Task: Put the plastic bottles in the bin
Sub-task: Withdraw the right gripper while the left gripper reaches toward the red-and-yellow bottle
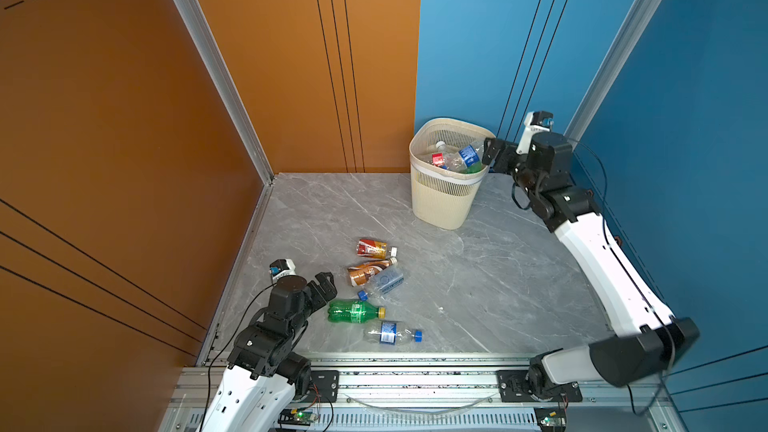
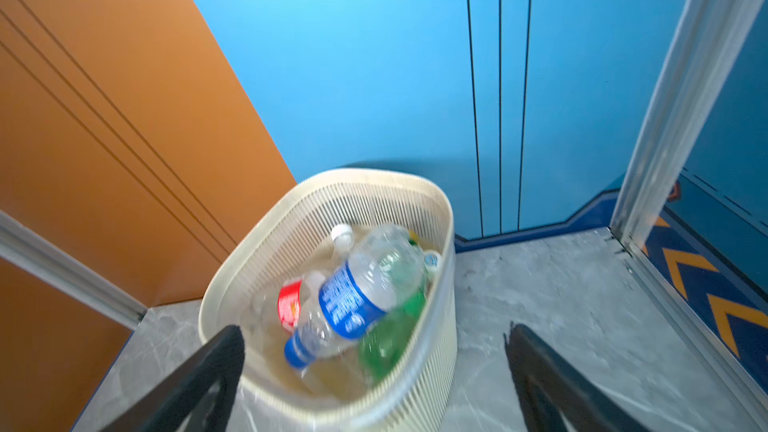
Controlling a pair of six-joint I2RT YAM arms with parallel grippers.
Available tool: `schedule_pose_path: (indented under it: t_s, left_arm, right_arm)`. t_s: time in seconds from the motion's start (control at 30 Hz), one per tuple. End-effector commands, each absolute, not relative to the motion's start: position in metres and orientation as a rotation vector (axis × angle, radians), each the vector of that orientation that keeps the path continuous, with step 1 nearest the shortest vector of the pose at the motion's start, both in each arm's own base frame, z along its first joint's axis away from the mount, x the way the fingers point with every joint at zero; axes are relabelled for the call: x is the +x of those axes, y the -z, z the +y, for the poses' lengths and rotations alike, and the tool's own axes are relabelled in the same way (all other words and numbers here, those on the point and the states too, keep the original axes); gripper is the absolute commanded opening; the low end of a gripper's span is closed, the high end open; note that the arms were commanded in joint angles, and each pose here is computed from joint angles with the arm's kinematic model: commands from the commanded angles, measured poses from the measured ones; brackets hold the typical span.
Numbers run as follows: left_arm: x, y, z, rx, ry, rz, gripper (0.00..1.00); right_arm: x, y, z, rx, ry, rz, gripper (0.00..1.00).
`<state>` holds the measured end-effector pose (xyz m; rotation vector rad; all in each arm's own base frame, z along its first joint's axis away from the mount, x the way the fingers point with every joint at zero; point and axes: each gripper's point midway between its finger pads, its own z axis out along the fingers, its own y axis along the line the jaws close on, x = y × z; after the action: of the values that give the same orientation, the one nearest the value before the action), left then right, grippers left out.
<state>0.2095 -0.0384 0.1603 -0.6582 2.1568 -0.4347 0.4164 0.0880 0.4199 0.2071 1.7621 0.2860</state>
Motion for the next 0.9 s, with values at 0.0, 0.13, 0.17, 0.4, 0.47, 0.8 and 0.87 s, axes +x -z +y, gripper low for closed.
schedule_pose_path:
  t_s: [0.0, 0.13, 0.17, 0.4, 0.47, 0.8, 0.87]
  left_arm:
    - [0.208, -0.161, -0.041, -0.69, 0.469, 2.162, 0.98]
    - [0.208, -0.162, -0.044, -0.71, 0.5, 2.166, 0.98]
    - [0.208, -0.161, -0.046, -0.715, 0.512, 2.172, 0.98]
    - [0.188, -0.145, -0.057, -0.863, 0.584, 2.314, 1.0]
    - [0.178, -0.14, -0.06, -0.912, 0.594, 2.362, 0.99]
    - [0.146, -0.117, -0.08, -1.041, 0.675, 2.515, 0.98]
    - [0.144, -0.112, -0.082, -1.075, 0.673, 2.521, 0.98]
  right_arm:
    - [0.387, -0.361, 0.083, 0.277, -0.305, 1.834, 1.0]
    - [0.352, -0.312, 0.062, 0.37, -0.276, 1.892, 1.0]
    - [0.347, -0.304, 0.059, 0.379, -0.265, 1.907, 1.0]
    - [0.339, -0.278, 0.055, 0.368, -0.212, 2.001, 1.0]
    - [0.34, -0.278, 0.054, 0.371, -0.208, 1.998, 1.0]
    - [0.345, -0.265, 0.055, 0.387, -0.22, 2.001, 1.0]
    - [0.344, -0.262, 0.055, 0.387, -0.215, 2.007, 1.0]
